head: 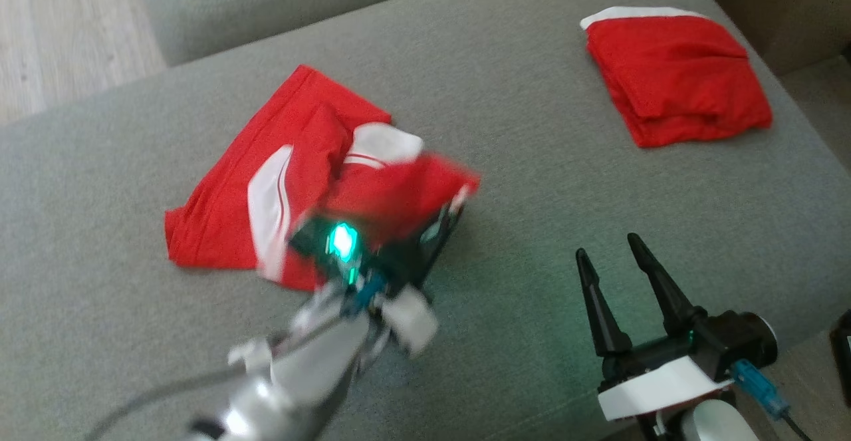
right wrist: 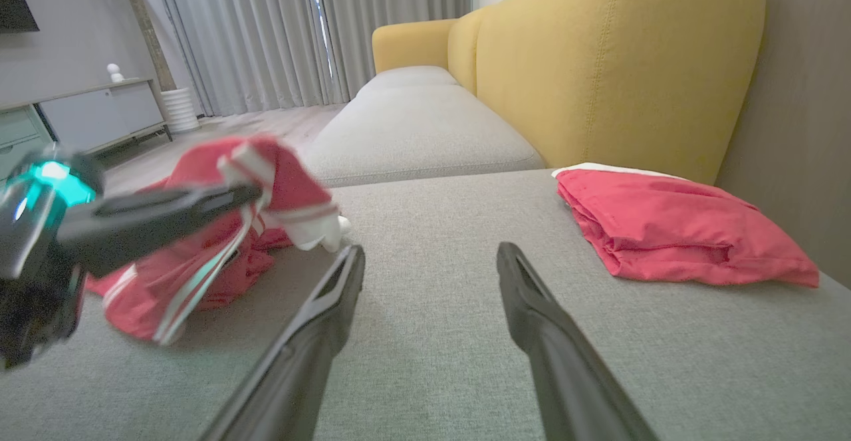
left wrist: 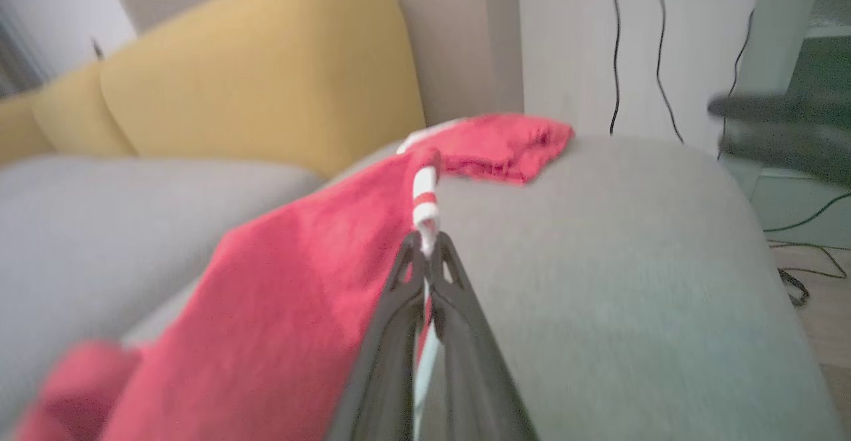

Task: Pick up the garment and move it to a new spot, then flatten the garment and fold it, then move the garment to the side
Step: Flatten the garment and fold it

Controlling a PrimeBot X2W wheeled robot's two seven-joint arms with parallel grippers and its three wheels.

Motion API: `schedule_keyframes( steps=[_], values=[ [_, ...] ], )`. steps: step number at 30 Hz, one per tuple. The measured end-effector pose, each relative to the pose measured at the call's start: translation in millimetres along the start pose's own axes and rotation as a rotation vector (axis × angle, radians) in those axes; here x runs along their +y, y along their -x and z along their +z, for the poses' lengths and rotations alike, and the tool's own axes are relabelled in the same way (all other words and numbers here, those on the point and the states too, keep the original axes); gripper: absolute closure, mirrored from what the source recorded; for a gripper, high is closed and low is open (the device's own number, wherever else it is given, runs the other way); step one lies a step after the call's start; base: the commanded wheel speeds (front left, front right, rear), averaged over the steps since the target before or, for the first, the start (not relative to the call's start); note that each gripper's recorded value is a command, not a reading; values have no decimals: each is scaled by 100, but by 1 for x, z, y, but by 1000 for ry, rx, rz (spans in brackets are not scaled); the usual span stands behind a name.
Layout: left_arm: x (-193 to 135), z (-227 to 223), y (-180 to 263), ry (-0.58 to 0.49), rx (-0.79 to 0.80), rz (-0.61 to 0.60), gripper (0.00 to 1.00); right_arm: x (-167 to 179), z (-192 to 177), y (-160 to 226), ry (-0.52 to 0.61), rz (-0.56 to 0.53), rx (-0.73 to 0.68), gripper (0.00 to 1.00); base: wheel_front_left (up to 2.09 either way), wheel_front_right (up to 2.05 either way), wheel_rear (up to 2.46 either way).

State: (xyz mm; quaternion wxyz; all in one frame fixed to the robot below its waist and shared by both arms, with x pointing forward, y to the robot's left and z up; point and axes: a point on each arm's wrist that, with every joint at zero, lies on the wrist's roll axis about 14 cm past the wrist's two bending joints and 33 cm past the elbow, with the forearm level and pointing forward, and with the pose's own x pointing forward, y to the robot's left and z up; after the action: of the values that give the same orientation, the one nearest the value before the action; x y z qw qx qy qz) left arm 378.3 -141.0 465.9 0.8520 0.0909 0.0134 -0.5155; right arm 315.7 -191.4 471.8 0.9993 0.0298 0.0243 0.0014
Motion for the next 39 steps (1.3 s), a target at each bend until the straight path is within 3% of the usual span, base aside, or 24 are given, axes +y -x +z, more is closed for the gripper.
schedule_keyframes(
  steps=[5, 10, 15, 18, 22, 27, 32, 37, 38, 39],
  values=[
    [22, 110, -23, -220, -248, -28, 100, -1, 8, 6, -5, -11, -31, 0, 0, 0, 0],
    [60, 208, -20, -405, -427, 37, 100, 1, 15, 8, -14, -9, -59, 0, 0, 0, 0],
    [98, 323, 13, -496, -660, 182, 100, 5, 19, 9, -18, 4, -74, 0, 0, 0, 0],
    [118, 354, 36, -513, -718, 261, 100, 10, 18, 10, -24, 19, -74, 0, 0, 0, 0],
    [154, 310, 52, -443, -614, 356, 100, 13, 24, 6, -25, 32, -93, 0, 0, 0, 0],
    [179, 149, 78, -181, -322, 469, 100, 21, 26, -4, -23, 66, -97, 0, 0, 0, 0],
    [170, 14, 138, 60, -81, 632, 100, 28, 21, -16, -13, 96, -77, 0, 0, 0, 0],
    [160, -40, 175, 158, 27, 727, 100, 35, 14, -24, -12, 124, -52, 0, 0, 0, 0],
    [160, -46, 181, 173, 36, 742, 98, 37, 12, -25, -12, 130, -46, 0, 0, 0, 0],
    [161, -50, 185, 187, 41, 758, 73, 38, 10, -27, -11, 136, -40, 0, 0, 0, 0]
  ],
)
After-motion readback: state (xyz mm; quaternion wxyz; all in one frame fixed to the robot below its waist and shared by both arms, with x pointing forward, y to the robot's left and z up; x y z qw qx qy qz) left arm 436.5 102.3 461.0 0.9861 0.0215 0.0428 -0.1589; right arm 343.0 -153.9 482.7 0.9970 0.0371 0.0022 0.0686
